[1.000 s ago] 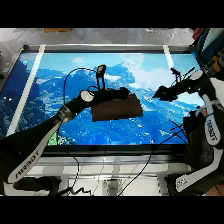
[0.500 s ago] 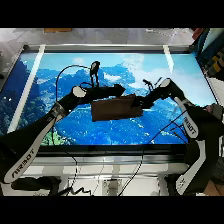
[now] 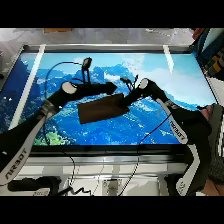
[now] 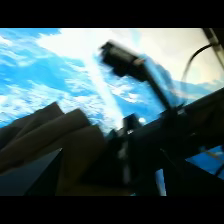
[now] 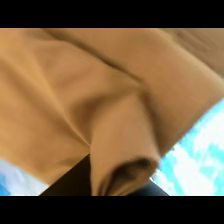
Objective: Fold the clothes and pants, and hang the long-sleeved shirts on hangers.
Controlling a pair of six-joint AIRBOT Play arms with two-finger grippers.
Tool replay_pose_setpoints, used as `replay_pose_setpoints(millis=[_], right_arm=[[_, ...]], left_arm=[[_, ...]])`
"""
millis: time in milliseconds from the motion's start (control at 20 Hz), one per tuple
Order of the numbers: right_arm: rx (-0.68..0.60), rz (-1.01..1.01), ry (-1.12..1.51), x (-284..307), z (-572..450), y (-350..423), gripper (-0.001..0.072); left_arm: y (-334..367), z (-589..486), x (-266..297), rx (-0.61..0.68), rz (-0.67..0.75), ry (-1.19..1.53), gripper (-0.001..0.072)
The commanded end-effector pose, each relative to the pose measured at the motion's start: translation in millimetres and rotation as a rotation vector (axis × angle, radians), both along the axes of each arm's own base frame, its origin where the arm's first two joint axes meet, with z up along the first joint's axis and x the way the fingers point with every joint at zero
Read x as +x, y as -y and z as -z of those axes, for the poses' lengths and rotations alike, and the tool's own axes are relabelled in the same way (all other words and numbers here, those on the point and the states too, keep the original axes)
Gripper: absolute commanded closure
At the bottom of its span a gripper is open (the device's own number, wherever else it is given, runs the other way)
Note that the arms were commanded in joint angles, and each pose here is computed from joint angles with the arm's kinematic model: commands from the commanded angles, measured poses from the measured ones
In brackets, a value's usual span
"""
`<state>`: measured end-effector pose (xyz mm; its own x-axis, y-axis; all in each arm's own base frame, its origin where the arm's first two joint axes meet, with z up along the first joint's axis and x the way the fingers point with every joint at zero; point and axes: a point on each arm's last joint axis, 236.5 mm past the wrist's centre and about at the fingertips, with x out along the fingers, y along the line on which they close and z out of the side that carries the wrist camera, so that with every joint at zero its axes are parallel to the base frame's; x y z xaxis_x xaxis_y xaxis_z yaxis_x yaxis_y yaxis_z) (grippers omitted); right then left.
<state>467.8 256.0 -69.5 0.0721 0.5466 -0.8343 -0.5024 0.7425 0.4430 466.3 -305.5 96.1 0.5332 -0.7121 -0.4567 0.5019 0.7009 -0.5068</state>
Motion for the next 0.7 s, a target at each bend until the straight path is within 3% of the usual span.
replay_pose_setpoints(millis=[0,250,500,650], right_arm=[[0.019,0.069,0.154,38.8,-71.9,18.0,0.0695],[-0.054,0.317,0.266,43.2,-202.2,144.5,0.0695],[-0.16,0.628,0.288,-45.2,-304.3,274.9,0.0695],[-0.315,0.942,0.344,-105.2,-346.7,363.6,0.0695]], left_arm=[[-58.1,-25.4,5.1,0.18,-0.009,0.13,0.0018],[-129.5,-128.0,-15.6,0.305,-0.107,0.383,0.0018],[-153.8,-220.7,-65.2,0.266,-0.177,0.577,0.0018],[-158.6,-255.8,-93.8,0.245,-0.193,0.66,0.0018]])
